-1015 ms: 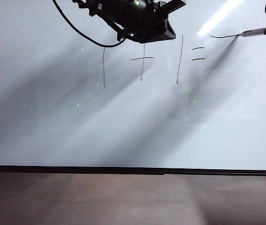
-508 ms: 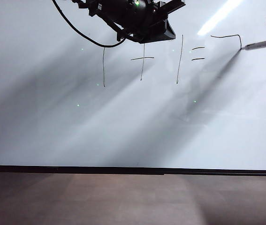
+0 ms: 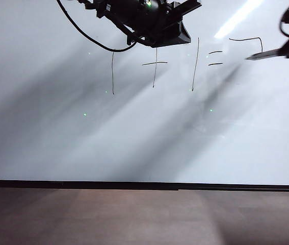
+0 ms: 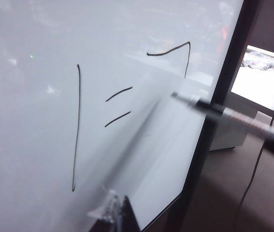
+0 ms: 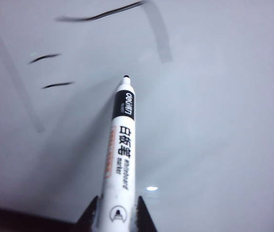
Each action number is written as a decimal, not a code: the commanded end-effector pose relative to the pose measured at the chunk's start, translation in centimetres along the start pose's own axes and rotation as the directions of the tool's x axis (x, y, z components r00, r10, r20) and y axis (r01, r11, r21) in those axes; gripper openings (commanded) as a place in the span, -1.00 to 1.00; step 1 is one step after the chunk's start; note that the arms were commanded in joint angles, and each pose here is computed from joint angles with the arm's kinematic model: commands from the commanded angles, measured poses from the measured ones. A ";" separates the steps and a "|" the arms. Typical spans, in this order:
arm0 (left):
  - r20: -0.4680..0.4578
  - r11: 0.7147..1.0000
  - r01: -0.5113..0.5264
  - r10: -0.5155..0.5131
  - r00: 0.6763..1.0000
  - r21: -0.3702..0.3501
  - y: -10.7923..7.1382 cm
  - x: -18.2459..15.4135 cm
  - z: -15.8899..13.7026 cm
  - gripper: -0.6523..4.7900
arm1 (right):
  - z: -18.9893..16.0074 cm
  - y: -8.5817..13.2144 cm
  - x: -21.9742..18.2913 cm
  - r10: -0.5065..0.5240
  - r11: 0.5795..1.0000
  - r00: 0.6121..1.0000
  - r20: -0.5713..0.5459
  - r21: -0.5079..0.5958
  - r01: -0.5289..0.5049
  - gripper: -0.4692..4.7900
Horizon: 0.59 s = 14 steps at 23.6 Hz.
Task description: Reach to the right to find the marker pen, pick it up, and write the answer to the math problem on the whiteboard.
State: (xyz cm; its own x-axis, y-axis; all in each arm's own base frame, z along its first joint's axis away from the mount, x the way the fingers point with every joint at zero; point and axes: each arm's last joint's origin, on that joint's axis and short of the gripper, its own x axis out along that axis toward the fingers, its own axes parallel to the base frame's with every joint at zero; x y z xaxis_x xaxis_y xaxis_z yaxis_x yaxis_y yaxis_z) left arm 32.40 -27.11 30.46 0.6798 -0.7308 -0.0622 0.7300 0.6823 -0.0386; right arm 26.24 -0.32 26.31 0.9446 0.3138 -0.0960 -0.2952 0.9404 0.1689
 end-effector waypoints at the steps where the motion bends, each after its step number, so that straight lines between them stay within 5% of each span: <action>1: 0.018 1.000 0.003 -0.004 1.000 0.006 -0.1 -0.1 0.4 -0.78 | 0.2 1.6 0.4 0.046 0.998 0.999 0.019 -0.035 -0.046 -0.86; 14: 0.018 1.000 0.004 -0.004 1.000 0.006 -0.1 -0.1 0.4 -0.78 | 0.7 1.6 1.7 0.054 0.998 0.997 0.051 -0.039 -0.052 -0.85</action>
State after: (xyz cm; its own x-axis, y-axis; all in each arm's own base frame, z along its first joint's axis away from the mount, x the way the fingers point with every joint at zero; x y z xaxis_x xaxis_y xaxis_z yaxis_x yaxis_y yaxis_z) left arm 32.40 -27.11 30.47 0.6798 -0.7308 -0.0618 0.7300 0.6823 -0.0386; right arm 27.49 1.58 26.47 0.9327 0.3527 -0.0753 -0.3397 0.9294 0.1444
